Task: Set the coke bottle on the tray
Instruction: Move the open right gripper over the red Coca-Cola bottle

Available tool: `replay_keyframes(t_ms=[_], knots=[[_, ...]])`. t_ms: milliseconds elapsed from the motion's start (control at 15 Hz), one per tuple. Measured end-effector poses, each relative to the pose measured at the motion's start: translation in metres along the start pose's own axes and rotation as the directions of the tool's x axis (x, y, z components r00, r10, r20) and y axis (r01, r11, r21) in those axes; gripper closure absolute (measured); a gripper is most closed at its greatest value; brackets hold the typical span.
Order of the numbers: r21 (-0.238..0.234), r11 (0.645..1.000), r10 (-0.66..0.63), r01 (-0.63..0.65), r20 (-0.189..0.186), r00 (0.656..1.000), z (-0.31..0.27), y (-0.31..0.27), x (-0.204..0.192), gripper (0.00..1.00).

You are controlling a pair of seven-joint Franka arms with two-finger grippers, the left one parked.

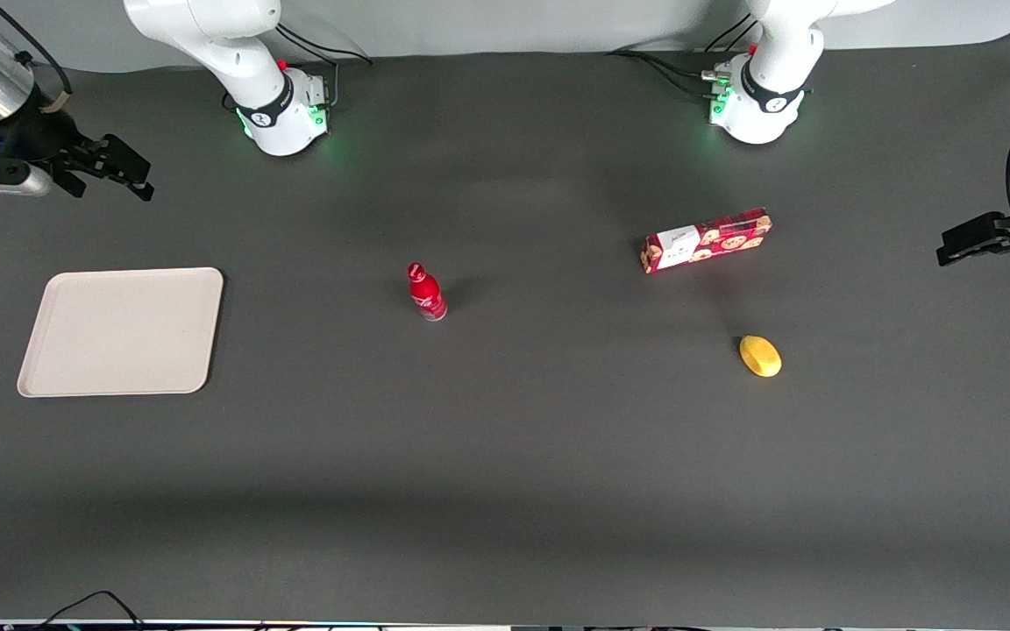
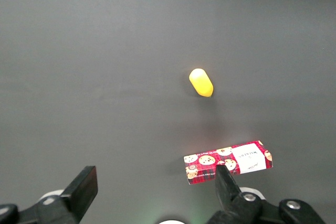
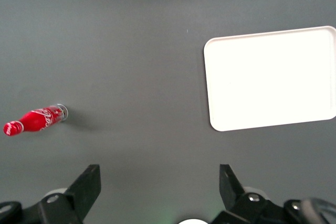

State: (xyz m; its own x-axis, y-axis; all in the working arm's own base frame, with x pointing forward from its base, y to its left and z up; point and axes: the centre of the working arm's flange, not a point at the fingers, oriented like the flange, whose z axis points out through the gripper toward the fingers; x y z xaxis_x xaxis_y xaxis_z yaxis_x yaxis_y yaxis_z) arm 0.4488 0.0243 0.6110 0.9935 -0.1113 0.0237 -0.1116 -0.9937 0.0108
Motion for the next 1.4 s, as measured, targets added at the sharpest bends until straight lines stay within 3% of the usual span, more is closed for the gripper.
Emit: replay_keyframes(t_ms=[733,1000,1133,1400], knots=[[-0.011,0.999,-0.039,0.04,0.055,0.998,-0.005,-0.02,0.006,0.0],[0.038,0.997,-0.075,0.072,0.07,0.995,-0.038,-0.091,-0.006,0.0],[0.041,0.997,-0.065,0.062,0.084,0.994,-0.042,-0.139,-0.004,0.0],[0.025,1.0,-0.009,0.004,0.165,0.986,0.026,-0.245,0.0,0.0]])
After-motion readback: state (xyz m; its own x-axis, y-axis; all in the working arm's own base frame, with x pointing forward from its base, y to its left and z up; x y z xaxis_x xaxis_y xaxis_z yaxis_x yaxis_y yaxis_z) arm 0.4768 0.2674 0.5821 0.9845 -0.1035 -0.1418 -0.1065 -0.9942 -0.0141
